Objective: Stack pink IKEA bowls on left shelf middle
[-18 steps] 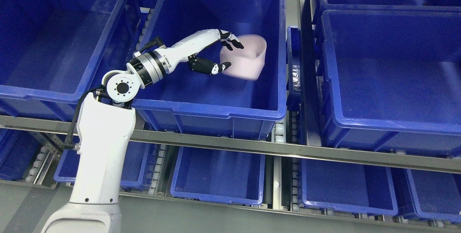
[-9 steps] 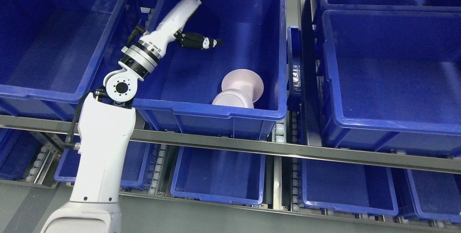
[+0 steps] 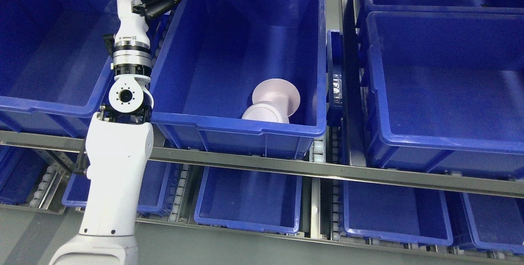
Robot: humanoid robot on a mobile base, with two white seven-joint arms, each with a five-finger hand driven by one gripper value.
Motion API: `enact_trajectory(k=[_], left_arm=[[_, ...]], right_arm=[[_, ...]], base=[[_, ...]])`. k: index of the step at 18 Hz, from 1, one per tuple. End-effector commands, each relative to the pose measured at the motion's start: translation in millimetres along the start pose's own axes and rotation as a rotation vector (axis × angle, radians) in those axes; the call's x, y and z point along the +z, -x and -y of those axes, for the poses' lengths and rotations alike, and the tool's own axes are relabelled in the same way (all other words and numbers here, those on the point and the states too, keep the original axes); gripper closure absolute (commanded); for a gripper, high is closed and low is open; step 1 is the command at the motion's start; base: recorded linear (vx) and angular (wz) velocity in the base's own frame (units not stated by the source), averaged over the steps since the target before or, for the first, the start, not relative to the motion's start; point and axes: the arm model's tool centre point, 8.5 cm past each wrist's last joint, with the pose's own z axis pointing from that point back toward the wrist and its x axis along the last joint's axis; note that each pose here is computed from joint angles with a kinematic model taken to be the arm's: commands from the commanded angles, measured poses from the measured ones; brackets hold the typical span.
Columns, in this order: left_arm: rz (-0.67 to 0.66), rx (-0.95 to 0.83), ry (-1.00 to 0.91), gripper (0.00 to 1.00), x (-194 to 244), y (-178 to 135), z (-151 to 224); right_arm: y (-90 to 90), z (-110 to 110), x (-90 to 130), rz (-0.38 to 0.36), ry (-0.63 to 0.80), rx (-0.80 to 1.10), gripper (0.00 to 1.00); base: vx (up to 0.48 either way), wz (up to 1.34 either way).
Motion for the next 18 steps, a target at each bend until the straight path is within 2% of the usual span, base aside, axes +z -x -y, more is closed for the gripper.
enact_trajectory(k=[1, 7, 9, 18], left_arm=[[0.04, 0.094, -0.005, 0.0, 12.8, -29.4, 2.1], [-0.02, 0.083, 0.08, 0.0, 48.3, -8.2, 13.3], [-0.038, 0.08, 0.145, 0.0, 48.3, -13.4, 18.8], [-0.058, 0.079, 0.14, 0.0, 55.2, -6.5, 14.7]], right_arm=[[7.3, 11.4, -0.6, 0.004, 0.017, -0.012, 0.0], [7.3, 11.4, -0.6, 0.004, 0.017, -0.011, 0.0], [7.1, 11.4, -0.6, 0.005, 0.017, -0.011, 0.0], [7.3, 11.4, -0.6, 0.004, 0.017, -0.011, 0.0]], base=[[0.0, 0.0], [0.0, 0.0], [0.0, 0.0], [0.0, 0.0]])
